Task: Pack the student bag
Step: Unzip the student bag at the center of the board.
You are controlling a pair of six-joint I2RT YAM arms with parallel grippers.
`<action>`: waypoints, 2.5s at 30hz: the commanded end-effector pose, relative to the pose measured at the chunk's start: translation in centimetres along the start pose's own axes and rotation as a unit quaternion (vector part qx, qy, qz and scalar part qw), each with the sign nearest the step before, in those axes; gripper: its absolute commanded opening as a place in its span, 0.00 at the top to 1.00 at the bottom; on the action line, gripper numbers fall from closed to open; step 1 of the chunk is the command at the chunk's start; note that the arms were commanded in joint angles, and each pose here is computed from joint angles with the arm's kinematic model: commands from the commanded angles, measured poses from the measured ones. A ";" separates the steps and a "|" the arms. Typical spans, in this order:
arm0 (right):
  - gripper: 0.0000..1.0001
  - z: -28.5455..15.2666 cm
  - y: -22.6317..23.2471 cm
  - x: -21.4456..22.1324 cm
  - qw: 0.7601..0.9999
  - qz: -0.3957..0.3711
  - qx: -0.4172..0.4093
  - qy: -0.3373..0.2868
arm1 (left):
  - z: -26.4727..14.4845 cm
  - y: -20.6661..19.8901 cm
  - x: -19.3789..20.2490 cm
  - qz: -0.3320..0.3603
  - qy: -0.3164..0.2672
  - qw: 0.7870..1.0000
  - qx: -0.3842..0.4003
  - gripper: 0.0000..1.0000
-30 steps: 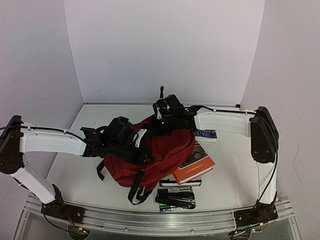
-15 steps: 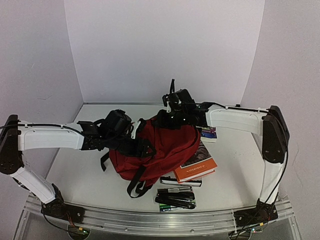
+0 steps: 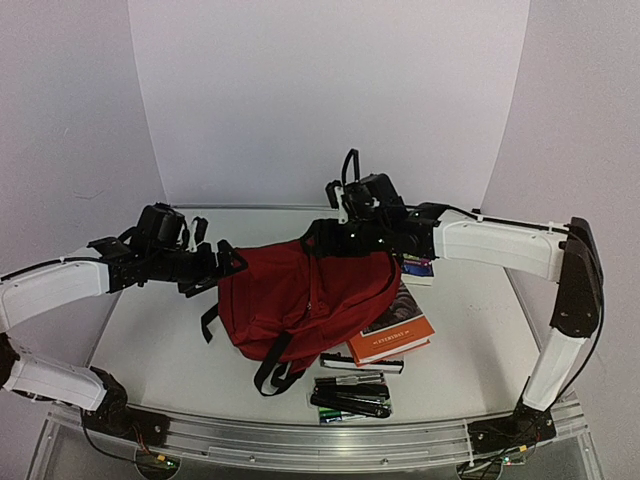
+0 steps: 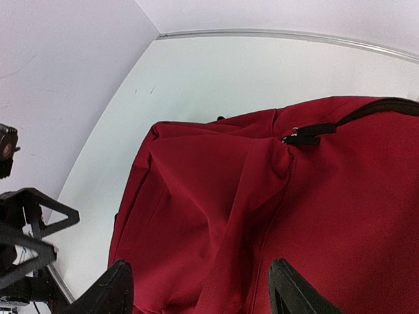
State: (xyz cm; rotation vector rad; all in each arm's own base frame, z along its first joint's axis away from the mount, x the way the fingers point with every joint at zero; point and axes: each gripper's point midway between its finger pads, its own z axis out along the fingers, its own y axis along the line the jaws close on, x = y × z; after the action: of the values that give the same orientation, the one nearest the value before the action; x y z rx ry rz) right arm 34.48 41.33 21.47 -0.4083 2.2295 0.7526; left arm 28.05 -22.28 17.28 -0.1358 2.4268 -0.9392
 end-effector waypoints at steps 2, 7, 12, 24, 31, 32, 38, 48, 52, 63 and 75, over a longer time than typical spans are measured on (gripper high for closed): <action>0.32 -0.5 1.0 0.3 0.998 -0.043 0.046 -0.007 | -0.5 4.2 2.1 -0.077 0.020 0.996 -0.032 0.00; 0.36 0.9 0.5 1.6 0.994 -0.055 0.094 0.007 | 0.7 7.4 4.2 -0.120 0.040 0.990 -0.058 0.00; 0.46 1.6 -0.8 2.1 0.990 -0.042 0.135 0.006 | 2.0 7.1 4.2 -0.131 0.038 0.990 -0.024 0.03; 0.54 3.8 -1.9 3.7 0.987 -0.037 0.154 0.022 | 4.1 7.6 3.5 -0.124 0.042 0.991 -0.027 0.30; 0.82 3.8 -1.6 3.0 0.988 -0.026 0.153 0.014 | 6.2 8.6 3.5 -0.133 0.052 0.989 -0.029 0.60; 0.86 3.8 -1.7 2.9 0.988 -0.023 0.154 0.012 | 6.6 8.9 3.7 -0.140 0.057 0.988 -0.031 0.68; 1.00 3.3 -4.1 3.1 0.987 0.019 0.156 0.023 | 7.7 9.8 2.2 -0.161 0.034 0.986 -0.022 0.98; 1.00 3.8 -8.4 6.9 0.984 0.116 0.118 0.062 | 7.0 12.5 -0.6 -0.180 0.000 0.983 -0.028 1.00; 1.00 3.9 -7.9 7.6 0.985 0.131 0.090 0.069 | 6.7 10.9 -1.8 -0.129 0.009 0.991 -0.019 1.00; 1.00 3.9 -6.3 6.5 0.988 0.141 0.045 0.048 | 3.7 2.6 -7.1 0.035 -0.023 0.994 -0.099 0.41; 1.00 3.8 -5.3 5.4 0.989 0.146 0.021 0.034 | 11.1 -6.3 -4.0 0.122 0.038 0.991 -0.041 0.09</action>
State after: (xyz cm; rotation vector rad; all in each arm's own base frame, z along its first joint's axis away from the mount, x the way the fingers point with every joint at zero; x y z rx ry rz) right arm 35.57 38.88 10.94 -0.0909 2.4456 0.7816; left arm 36.26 -29.45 15.76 0.0715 2.4891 -0.6897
